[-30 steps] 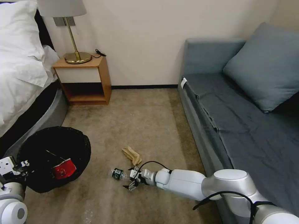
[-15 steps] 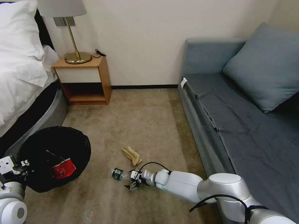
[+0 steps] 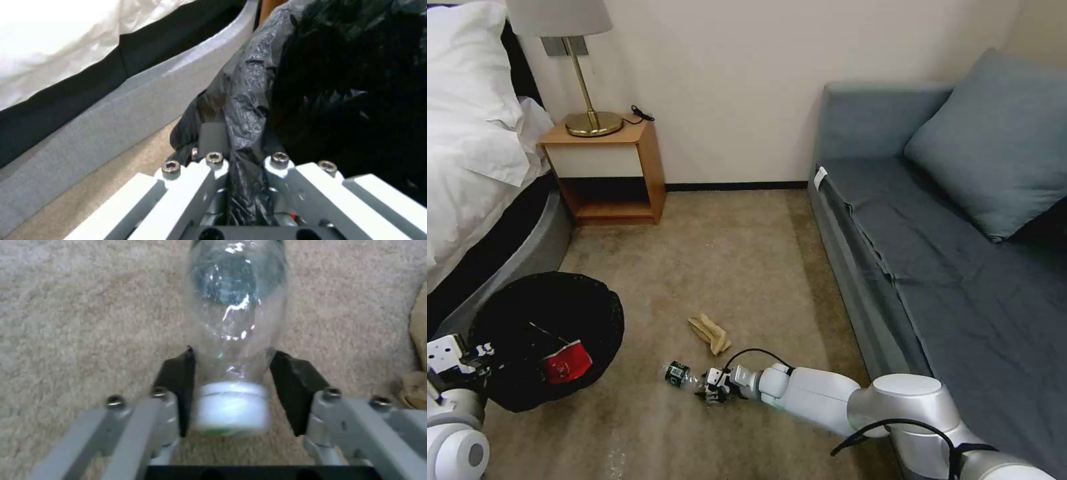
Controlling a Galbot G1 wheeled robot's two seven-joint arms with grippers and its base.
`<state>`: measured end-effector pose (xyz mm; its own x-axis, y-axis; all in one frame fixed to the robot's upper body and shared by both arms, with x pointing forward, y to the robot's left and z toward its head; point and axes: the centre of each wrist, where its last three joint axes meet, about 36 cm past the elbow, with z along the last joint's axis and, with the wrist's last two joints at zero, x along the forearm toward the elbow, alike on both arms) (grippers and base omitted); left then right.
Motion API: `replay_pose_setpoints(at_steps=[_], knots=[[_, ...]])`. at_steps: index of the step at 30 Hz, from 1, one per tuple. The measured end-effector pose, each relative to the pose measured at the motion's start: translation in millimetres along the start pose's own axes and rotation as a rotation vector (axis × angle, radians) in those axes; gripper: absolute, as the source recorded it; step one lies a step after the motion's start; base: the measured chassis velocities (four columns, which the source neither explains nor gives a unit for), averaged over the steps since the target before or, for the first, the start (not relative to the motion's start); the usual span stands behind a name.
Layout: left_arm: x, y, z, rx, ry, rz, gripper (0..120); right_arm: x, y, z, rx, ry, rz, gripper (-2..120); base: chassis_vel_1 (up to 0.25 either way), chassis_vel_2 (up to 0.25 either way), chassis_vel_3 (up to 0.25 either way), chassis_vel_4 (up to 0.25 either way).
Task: Pick up the trash bin, then pick up the garbage on the floor and place it into the trash bin.
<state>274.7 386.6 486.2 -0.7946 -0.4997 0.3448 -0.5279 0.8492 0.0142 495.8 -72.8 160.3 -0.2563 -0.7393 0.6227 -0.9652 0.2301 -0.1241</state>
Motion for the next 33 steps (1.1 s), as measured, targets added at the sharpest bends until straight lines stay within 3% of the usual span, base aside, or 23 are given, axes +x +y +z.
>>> replay_pose_setpoints(at_steps=[3, 11, 25, 28, 30, 31, 33], knots=[[-0.2, -0.9, 0.2, 0.001, 0.0, 0.002, 3, 6, -3, 2, -0.001, -0.005, 0.002, 28, 0.0, 0.0, 0.0, 0.0], [-1.9, 0.5, 0.5, -0.001, 0.002, -0.003, 3, 21, -6, -13, -0.007, -0.079, 0.02, 28, 0.0, 0.0, 0.0, 0.0], [-12.1, 8.6, 1.0, -0.028, 0.005, -0.033, 3, 99, -102, -90, 0.13, -0.244, 0.288, 28, 0.0, 0.0, 0.0, 0.0], [-12.7, 8.3, 1.6, -0.028, 0.007, -0.032, 3, 104, -105, -101, 0.133, -0.26, 0.308, 28, 0.0, 0.0, 0.0, 0.0], [-13.9, 7.3, 3.6, -0.031, 0.013, -0.029, 3, 109, -96, -137, 0.115, -0.342, 0.311, 28, 0.0, 0.0, 0.0, 0.0], [-13.9, 7.3, 3.6, -0.031, 0.013, -0.029, 3, 109, -96, -137, 0.115, -0.342, 0.311, 28, 0.0, 0.0, 0.0, 0.0], [-14.3, 6.6, 4.4, -0.032, 0.015, -0.028, 3, 113, -72, -181, 0.072, -0.445, 0.264, 28, 0.0, 0.0, 0.0, 0.0]])
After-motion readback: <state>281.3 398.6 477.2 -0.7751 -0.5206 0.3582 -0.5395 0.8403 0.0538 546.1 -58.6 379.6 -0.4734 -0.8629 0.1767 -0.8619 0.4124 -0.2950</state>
